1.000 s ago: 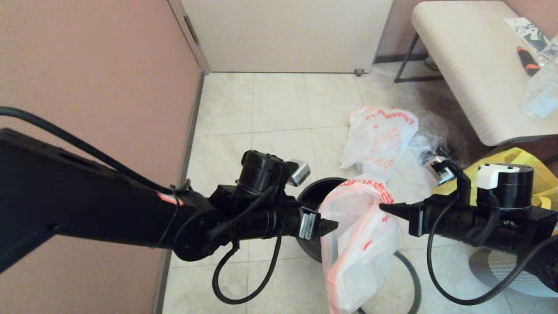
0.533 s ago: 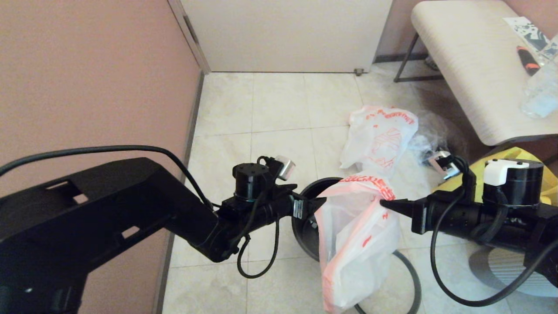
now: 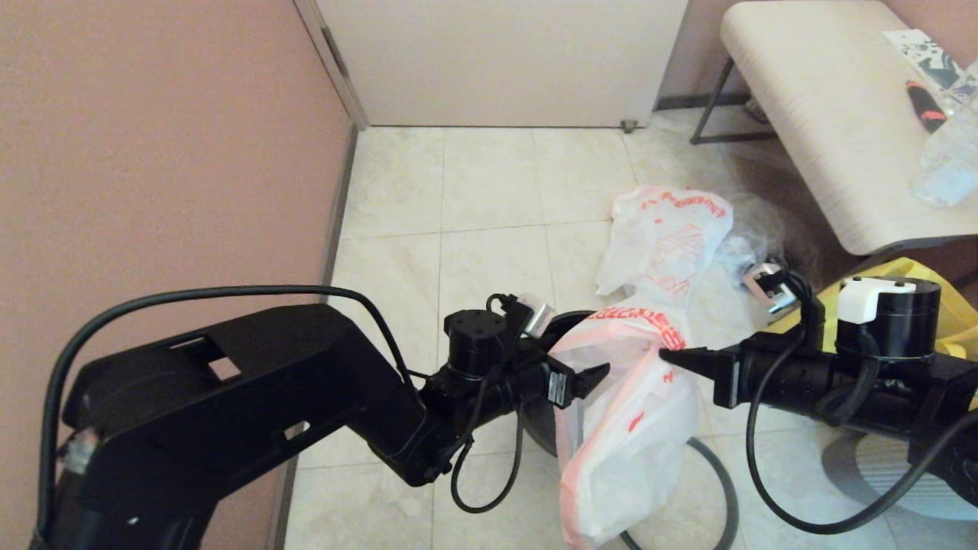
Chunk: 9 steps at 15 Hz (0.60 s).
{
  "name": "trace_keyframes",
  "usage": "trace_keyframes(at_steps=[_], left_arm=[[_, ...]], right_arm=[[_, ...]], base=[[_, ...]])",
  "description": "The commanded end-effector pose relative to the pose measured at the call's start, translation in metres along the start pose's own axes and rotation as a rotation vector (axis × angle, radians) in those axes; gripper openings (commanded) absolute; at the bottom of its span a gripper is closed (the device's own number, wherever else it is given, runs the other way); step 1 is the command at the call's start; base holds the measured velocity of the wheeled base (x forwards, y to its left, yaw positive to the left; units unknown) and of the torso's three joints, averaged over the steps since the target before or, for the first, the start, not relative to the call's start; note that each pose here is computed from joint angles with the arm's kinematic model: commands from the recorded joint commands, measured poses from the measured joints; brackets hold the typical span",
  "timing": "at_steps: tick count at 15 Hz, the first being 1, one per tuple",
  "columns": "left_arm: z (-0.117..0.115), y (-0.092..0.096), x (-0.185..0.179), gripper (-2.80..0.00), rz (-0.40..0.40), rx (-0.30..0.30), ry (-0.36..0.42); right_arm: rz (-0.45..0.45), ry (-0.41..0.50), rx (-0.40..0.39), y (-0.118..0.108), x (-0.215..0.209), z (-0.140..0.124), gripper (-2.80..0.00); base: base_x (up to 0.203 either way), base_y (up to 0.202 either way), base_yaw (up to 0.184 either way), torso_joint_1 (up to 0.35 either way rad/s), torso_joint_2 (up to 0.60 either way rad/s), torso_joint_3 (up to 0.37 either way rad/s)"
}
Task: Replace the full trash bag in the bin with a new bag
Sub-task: Put the new garbage bag on the trash can
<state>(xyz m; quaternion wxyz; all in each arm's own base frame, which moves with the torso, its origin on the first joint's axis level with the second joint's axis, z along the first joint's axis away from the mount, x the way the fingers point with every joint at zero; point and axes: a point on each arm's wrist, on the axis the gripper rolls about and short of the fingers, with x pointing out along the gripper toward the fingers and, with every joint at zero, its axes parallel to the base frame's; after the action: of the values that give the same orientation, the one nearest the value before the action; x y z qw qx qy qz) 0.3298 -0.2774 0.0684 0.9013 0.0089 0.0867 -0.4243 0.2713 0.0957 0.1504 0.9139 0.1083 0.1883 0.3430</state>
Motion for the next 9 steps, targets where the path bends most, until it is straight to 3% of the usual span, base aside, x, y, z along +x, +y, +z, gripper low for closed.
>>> trace_keyframes(at_steps=[1, 9], left_arm=[[0.0000, -0.0065, 0.0034, -2.80, -0.011, 0.003, -0.012], [0.0054, -0.0006, -0.0058, -2.80, 0.003, -0.010, 0.001]], right_arm=[[0.004, 0.000, 0.000, -0.0004, 0.0017, -0.0001, -2.80], [0.006, -0.013, 0.018, -0.0008, 0.0037, 0.0043, -2.80]], base=[[0.000, 0.000, 0.000, 0.000, 0.00, 0.000], [0.000, 0.000, 0.000, 0.000, 0.00, 0.000]])
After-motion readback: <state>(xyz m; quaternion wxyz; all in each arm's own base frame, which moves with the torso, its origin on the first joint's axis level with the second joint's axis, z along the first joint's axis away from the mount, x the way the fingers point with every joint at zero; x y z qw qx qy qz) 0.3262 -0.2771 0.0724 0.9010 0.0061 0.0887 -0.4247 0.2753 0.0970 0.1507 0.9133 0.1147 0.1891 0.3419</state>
